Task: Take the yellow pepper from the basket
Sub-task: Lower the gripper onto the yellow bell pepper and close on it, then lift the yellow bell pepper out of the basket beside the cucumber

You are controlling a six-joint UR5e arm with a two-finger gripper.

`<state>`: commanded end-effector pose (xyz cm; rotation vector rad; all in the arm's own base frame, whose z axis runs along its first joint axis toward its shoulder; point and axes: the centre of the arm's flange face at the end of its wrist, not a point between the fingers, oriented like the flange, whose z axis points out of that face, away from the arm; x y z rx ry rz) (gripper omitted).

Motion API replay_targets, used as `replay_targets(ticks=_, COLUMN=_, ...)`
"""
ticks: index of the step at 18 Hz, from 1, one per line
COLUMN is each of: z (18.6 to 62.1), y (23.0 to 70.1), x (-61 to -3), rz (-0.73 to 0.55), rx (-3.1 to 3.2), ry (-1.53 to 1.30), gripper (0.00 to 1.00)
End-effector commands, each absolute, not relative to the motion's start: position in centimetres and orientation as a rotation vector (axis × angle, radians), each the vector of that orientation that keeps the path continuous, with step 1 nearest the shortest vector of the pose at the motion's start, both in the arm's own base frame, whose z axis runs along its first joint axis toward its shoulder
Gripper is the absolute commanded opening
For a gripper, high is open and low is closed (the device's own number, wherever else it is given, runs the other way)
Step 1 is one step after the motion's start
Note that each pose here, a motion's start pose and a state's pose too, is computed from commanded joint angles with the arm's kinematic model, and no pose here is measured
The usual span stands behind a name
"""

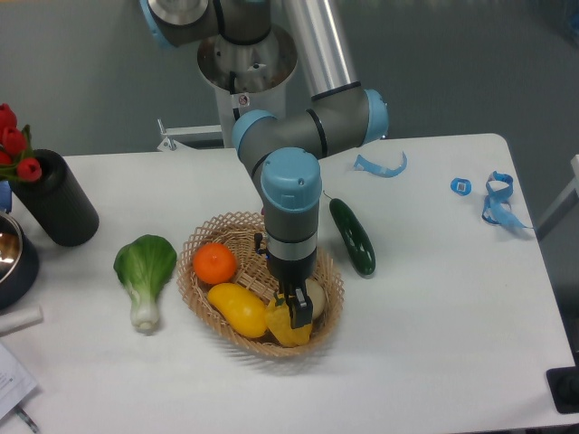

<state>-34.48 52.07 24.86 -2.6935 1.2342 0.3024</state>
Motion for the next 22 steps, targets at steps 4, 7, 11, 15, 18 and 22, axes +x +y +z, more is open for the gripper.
replay_targets(ticks=4, z=25.6, y=52.0, x=-34.5, rz=0.315, rx=-2.704, ry=1.181, gripper=0.34)
replay_targets(ticks=7, z=27.1, y=52.4, x=-34.8, rz=0.329, rx=-2.694, ry=1.095, gripper=0.34)
replay_targets(ticks=11, z=29.7, y=52.6, x=-34.8, rz=0.336, rx=-2.684, ry=0.941, gripper=0.34)
replay_targets(ticks=15, z=31.5, y=52.0, x=-34.8, rz=0.341, rx=-2.713, ry=0.772, gripper=0.34)
replay_targets(ticks=18, z=31.7, y=51.4, x=-35.5, rz=0.334, rx=-2.734, ry=0.667, gripper=0.33)
replay_targets(ticks=22, z=32.8, y=49.3, x=-37.8, rz=0.358, rx=-2.756, ry=0.534, gripper=0.33)
